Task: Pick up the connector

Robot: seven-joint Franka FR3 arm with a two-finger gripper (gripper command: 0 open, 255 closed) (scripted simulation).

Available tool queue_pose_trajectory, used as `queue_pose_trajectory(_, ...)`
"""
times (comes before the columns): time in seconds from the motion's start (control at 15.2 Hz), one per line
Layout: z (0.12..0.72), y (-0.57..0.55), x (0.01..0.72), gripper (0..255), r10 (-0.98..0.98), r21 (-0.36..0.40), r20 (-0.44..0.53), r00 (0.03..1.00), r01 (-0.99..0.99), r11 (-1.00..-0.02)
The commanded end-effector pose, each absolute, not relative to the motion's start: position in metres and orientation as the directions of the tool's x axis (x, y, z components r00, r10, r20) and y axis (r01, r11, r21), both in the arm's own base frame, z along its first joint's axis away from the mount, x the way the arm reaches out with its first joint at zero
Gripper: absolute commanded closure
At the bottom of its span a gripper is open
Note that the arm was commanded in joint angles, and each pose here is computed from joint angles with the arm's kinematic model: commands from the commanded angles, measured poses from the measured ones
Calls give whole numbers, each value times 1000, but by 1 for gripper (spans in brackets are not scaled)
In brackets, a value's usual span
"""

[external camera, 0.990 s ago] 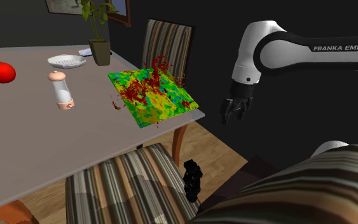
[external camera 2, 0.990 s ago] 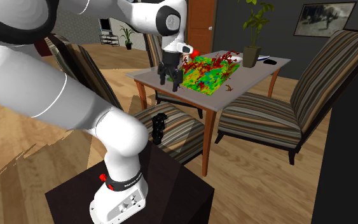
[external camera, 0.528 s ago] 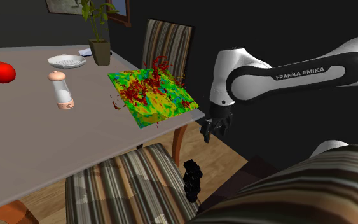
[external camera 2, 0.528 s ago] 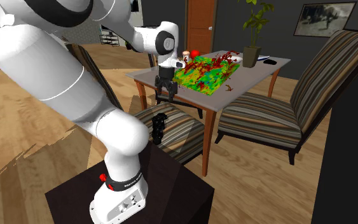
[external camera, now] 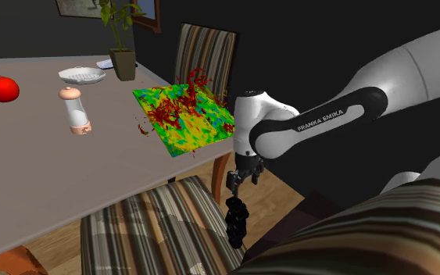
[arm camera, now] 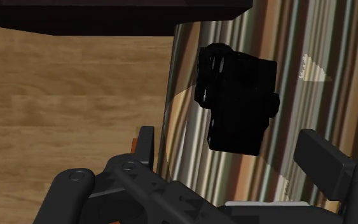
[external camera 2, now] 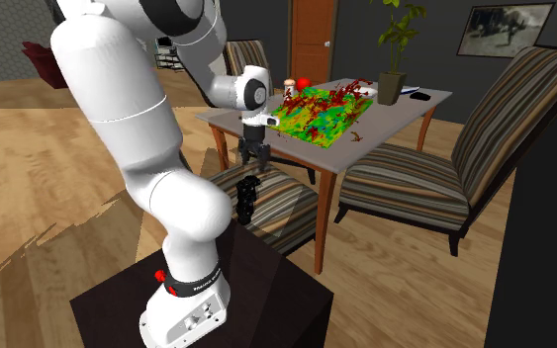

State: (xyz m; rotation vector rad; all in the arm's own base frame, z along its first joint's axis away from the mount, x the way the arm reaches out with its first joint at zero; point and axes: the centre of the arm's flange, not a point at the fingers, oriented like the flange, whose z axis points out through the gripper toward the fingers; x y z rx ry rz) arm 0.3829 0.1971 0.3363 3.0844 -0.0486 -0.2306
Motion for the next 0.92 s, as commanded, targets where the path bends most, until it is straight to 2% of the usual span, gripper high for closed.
queue_pose_trajectory(0.0, 311, 212, 389, 0, -27, 64, -153, 988, -17, -998)
queue_pose_trajectory(0.13, 288, 226, 394, 0, -19, 79, -159, 987, -7, -997)
queue_pose_trajectory(0.79, 245, 227, 394, 0, -18, 80, -159, 987, -6, -997)
queue_pose_trajectory(0.86, 245, 227, 395, 255, -18, 80, -159, 987, -6, -997)
